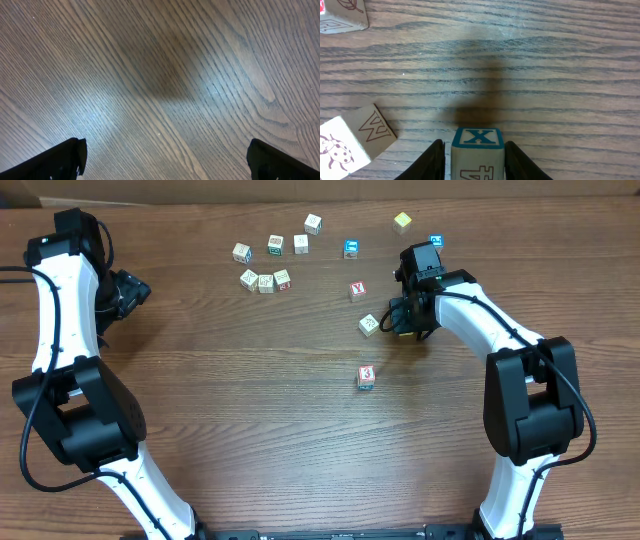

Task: Form a tower
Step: 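Close the right gripper on the white X-lettered 4 block and lift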

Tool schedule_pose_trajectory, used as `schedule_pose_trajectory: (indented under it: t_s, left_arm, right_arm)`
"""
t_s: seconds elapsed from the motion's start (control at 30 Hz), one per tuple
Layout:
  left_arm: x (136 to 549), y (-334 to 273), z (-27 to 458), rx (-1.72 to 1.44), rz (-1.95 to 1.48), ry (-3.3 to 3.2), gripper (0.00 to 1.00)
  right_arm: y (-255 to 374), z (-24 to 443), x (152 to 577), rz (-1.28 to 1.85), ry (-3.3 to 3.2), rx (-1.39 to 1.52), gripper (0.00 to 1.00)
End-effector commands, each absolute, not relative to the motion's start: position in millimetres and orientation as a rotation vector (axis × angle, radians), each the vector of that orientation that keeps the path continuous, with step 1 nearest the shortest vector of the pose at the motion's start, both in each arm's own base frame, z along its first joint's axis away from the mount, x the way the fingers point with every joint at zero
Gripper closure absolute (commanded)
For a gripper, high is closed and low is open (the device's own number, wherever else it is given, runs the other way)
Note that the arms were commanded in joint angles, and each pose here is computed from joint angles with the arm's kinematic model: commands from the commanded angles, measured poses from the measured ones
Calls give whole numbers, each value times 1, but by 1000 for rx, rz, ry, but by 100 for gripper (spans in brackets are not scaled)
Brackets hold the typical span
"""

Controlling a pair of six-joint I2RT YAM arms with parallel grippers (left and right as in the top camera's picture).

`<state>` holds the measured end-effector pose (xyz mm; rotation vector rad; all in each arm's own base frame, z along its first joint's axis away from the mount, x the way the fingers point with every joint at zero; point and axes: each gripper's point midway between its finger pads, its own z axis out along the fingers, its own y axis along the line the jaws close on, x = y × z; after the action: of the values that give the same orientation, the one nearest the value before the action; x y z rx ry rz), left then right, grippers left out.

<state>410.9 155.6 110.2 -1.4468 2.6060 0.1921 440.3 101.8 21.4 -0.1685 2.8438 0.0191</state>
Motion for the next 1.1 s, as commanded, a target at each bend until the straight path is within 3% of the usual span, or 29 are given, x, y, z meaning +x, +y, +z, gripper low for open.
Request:
schedule_pose_trajectory:
  t_s: [0.0,0.43,0.5,0.7,0.87,1.07]
  left_arm:
    - [415,154,113,-1424,192,2605,1]
    - [415,155,113,-1425,192,2605,0]
    - [415,154,113,-1424,192,2605,1]
    - [415,155,113,-1425,192,2605,0]
    - [415,154,113,-1424,192,2605,0]
    - [415,154,113,-1424,192,2605,0]
  right_arm:
    - [98,17,438,0,2857,-169,66]
    - [97,16,435,-4,2869,-170,71]
    - [97,16,434,-4,2873,-170,77]
    - [97,21,434,-5,2872,-170,82]
    - [98,52,437,4,2846,-157,84]
    - [97,132,431,39,2733,-142,86]
